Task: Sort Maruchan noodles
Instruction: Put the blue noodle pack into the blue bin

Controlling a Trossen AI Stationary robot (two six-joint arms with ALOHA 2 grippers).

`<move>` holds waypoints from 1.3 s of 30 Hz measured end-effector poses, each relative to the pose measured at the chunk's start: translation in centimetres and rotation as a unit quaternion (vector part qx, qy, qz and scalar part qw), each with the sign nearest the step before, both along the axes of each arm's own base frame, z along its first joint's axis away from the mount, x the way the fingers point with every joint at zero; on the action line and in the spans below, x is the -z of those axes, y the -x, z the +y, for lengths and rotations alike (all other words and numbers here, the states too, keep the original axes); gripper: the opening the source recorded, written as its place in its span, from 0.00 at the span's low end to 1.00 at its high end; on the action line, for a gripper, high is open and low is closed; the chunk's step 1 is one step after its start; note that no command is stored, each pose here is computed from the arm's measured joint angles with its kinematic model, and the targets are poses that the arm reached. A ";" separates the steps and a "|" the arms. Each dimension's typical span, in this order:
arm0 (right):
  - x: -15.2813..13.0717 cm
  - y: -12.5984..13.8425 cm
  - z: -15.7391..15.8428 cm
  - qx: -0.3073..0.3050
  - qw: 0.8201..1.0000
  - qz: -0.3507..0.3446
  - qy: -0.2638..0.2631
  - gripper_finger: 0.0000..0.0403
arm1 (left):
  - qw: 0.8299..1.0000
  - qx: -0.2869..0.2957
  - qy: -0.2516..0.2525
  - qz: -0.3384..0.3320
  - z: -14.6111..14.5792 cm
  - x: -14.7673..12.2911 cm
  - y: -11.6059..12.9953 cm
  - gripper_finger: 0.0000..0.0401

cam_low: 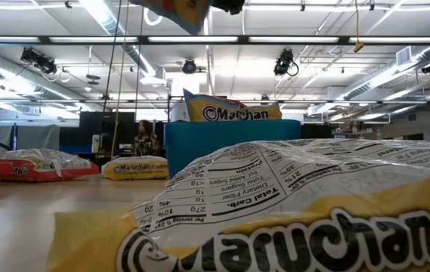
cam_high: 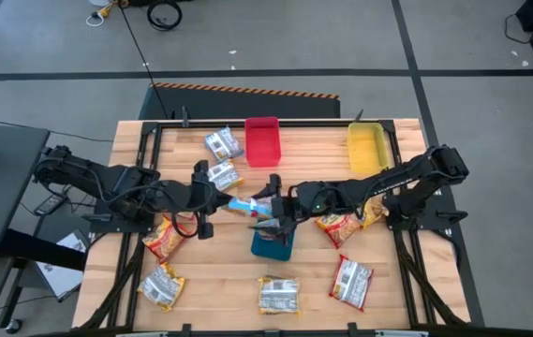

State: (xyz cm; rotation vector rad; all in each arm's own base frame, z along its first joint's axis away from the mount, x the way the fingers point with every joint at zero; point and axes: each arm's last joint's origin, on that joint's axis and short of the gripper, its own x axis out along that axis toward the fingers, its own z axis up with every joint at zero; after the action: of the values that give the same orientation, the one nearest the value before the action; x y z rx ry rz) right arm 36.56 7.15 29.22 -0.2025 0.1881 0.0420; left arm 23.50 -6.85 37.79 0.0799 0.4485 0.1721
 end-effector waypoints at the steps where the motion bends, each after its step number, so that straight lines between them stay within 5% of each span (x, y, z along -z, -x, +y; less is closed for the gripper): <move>1: -0.1 0.0 -0.2 0.014 1.000 -0.004 -0.005 0.86 | 1.000 0.000 0.000 -0.002 0.0 0.0 0.0 0.01; 14: -0.4 -0.1 -0.5 0.065 0.997 -0.021 -0.025 0.82 | 1.000 -0.019 -0.011 -0.006 0.1 -0.1 0.0 0.01; 27: -0.4 -0.1 -0.6 0.074 0.997 -0.022 0.004 0.32 | 0.999 -0.029 -0.010 0.007 0.9 0.2 -0.1 0.03; 33: -0.6 -0.1 -0.7 0.104 0.994 0.028 0.023 0.32 | 0.999 -0.037 -0.024 0.027 1.1 0.4 0.3 0.13; 39: -1.4 0.6 -0.5 0.129 0.981 0.148 0.007 0.34 | 0.987 -0.112 -0.071 0.092 2.3 1.1 3.0 0.26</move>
State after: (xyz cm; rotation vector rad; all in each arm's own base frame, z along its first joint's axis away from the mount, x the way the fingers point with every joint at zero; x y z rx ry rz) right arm 35.94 6.68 30.60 -0.1838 0.5099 -0.1885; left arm 20.53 -4.53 36.72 0.1869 0.6292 0.4214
